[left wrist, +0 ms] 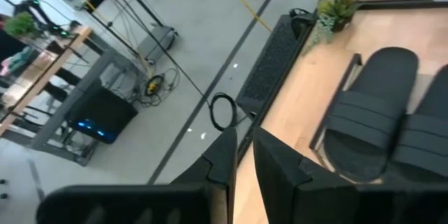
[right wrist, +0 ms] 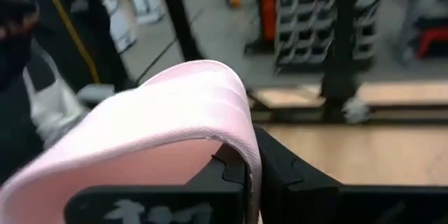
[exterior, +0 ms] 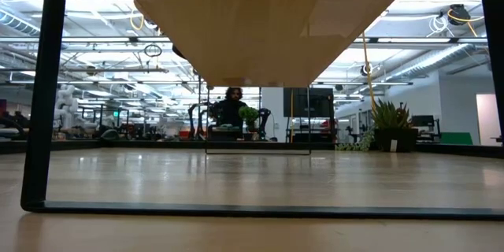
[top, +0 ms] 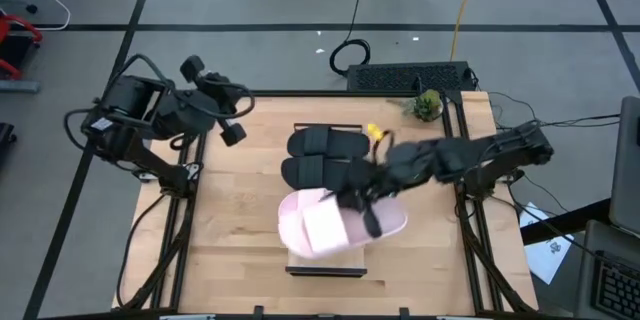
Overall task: Pick and place slides into the shelf
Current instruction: Put the pink slide on the shelf
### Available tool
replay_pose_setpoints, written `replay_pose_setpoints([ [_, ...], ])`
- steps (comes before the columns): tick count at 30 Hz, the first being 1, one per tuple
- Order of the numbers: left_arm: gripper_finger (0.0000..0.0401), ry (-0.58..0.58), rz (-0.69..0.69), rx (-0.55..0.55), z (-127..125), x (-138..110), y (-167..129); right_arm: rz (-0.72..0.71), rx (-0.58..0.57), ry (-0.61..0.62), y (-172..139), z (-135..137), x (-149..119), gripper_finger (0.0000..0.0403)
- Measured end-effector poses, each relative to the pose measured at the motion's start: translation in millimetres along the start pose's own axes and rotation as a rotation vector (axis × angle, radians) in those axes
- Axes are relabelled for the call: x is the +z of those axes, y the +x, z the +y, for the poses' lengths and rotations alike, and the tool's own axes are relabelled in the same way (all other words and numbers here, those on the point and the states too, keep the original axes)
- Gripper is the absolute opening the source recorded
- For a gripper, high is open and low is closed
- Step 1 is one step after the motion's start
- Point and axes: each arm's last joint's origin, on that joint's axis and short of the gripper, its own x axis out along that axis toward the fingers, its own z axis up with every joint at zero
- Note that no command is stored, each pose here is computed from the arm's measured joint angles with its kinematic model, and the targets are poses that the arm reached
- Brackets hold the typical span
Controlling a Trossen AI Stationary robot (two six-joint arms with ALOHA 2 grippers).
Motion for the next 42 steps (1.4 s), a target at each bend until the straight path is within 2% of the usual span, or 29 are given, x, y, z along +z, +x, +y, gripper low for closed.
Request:
replay_pose_setpoints([
  [5, 0.0053, -0.026, 0.011, -0.047, -2, 0, 1, 0.125, 0.018, 0.014, 30, 11, -26, 0.0],
  [13, 0.0053, -0.074, 0.019, -0.069, -4, 0, 1, 0.261, -0.021, 0.021, 80, 8, -65, 0.0],
  [19, 0.0053, -0.074, 0.019, -0.069, -4, 0, 2, 0.275, -0.042, 0.097, 108, 5, -84, 0.0],
  [22, 0.0053, -0.075, 0.021, -0.076, -4, 0, 2, 0.254, -0.052, 0.151, 113, 5, -85, 0.0],
  [26, 0.0053, -0.075, 0.025, -0.096, -5, 0, 2, 0.235, -0.137, 0.241, 111, 1, -84, 0.0],
  [32, 0.0053, -0.075, 0.03, -0.121, -5, 0, 2, 0.24, -0.162, 0.36, 108, -1, -83, 0.0],
  [42, 0.0053, -0.074, 0.032, -0.129, -6, 0, 1, 0.292, -0.151, 0.402, 106, 16, -92, 0.0],
])
